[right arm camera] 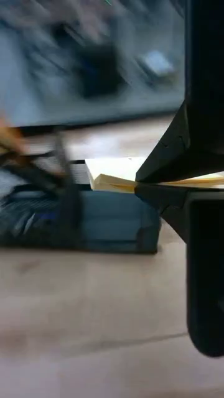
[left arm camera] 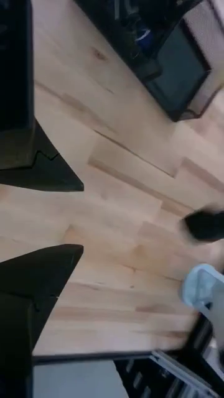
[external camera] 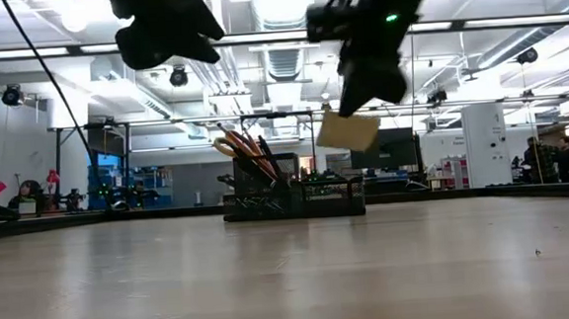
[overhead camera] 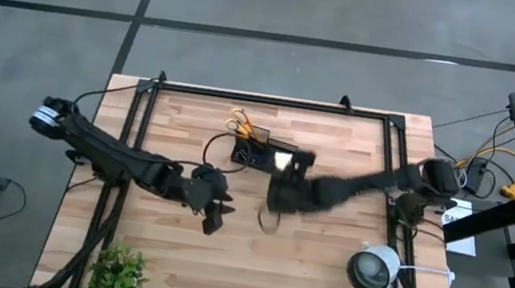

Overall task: Pick and place office supplies into organizer
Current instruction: Put the yellow sticky notes into the black organizer bin

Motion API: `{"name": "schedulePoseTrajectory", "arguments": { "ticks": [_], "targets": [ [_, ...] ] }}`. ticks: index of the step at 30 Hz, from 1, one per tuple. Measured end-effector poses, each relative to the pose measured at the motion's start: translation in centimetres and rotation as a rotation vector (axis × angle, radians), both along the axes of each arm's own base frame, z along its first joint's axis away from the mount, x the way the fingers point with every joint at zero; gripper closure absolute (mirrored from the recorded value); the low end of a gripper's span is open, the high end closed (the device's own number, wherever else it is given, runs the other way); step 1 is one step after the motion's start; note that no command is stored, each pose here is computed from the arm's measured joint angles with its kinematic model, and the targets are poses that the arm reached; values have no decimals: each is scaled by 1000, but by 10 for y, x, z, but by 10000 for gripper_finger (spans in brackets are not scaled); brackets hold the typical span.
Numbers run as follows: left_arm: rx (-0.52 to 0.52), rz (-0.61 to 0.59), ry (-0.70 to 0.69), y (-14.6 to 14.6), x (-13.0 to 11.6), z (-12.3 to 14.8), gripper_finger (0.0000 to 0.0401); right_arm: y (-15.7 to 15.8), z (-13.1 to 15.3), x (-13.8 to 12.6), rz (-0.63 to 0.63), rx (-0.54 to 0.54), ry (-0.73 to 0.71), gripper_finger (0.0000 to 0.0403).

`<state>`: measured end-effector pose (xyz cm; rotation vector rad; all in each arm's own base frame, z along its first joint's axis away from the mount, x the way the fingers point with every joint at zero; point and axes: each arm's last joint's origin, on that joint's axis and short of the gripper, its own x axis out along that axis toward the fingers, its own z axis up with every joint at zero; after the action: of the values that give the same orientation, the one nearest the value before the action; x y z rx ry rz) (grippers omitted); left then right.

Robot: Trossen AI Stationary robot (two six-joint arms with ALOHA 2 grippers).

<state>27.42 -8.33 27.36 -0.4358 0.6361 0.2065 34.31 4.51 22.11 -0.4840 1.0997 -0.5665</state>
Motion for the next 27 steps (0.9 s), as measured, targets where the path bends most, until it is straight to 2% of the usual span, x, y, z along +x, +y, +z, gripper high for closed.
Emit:
{"name": "schedulePoseTrajectory", "arguments": {
  "ticks": [3, 7, 9, 17, 27],
  "targets": [
    [-8, 6, 26, -3, 3, -7, 269, -34, 7, 6, -118, 155, -38, 395],
    [-8, 5, 63, -9, 8, -18, 269, -60, 16, 21, -68, 325, -129, 395],
    [-27, 18, 82, -13, 10, -24, 269, -69, 16, 24, -57, 379, -125, 395],
    [-74, 36, 66, -29, 9, -27, 269, -85, -3, 15, -62, 360, -28, 394],
    [-55, 55, 35, -32, 9, -22, 269, -88, -41, 34, 4, 325, 1, 394]
  ]
}}
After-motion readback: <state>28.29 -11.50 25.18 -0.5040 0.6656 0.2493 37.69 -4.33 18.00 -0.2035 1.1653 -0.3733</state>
